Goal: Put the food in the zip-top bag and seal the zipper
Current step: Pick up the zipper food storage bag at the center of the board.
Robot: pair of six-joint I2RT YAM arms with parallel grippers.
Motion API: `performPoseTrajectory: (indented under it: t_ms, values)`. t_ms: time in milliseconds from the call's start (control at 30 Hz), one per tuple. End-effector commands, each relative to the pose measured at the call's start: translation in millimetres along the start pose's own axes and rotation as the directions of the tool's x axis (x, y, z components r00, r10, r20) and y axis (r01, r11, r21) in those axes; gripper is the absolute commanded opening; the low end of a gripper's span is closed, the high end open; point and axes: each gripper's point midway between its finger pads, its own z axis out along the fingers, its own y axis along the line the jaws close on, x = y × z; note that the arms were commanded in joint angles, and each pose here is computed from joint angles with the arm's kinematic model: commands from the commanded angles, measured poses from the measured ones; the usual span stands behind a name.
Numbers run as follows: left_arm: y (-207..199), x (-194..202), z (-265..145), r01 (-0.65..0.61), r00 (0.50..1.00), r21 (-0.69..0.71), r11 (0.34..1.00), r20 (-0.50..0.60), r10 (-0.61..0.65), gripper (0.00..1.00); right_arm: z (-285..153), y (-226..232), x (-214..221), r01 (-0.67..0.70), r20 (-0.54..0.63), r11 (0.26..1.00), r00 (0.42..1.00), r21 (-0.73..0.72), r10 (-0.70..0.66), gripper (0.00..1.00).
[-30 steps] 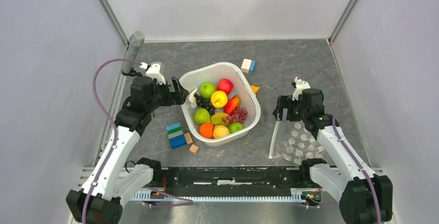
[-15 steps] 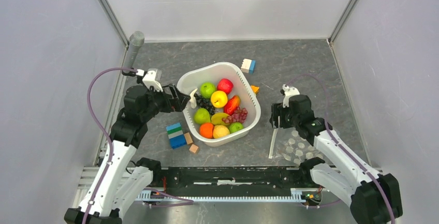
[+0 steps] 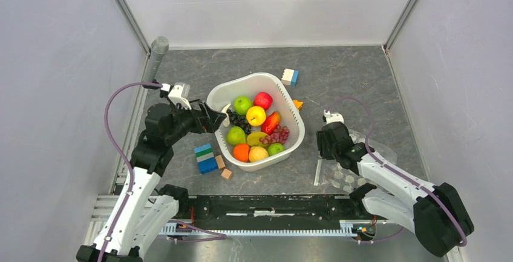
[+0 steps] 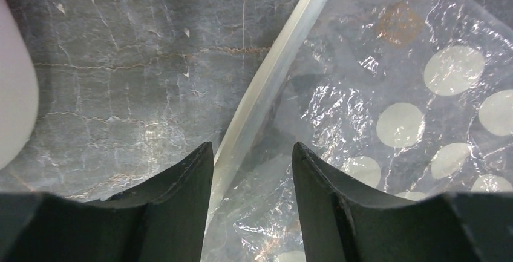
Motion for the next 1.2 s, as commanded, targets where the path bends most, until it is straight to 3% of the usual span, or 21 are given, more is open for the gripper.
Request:
performPoseTrajectory:
  t_ms: [0, 133, 400, 733, 1167]
  values:
    - [-10.2, -10.2, -1.0, 0.014, 0.999, 0.048, 0.999, 0.039, -0.016, 1.0, 7.8, 1.1, -0.8, -0.033, 0.032, 0.999, 0.999, 0.028, 0.032, 0.55]
    - [-9.5, -11.1, -3.3, 0.009, 0.999, 0.039, 0.999, 0.042, -0.011, 1.0, 10.7, 7.2, 2.9, -0.033, 0.036, 0.999, 0.999, 0.01, 0.032, 0.43]
    - [-15.4, -10.1, -3.2, 0.015, 0.999, 0.071, 0.997, 0.031, -0.017, 1.0, 4.6, 16.5, -13.5, -0.047, 0.114, 0.998, 0.992, -0.05, 0.053, 0.06]
    - [-49.7, -7.1, -4.5, 0.001, 1.0, 0.25, 0.968, 0.006, -0.003, 1.0, -29.8, 32.9, -59.4, -0.045, 0.309, 0.98, 0.945, -0.194, 0.105, 0.0]
    - [-166.6, 33.6, 18.8, -0.226, 0.955, 0.435, 0.872, -0.077, 0.286, 1.0, -99.4, 4.9, -119.4, -0.115, 0.5, 0.983, 0.849, -0.145, 0.173, 0.0]
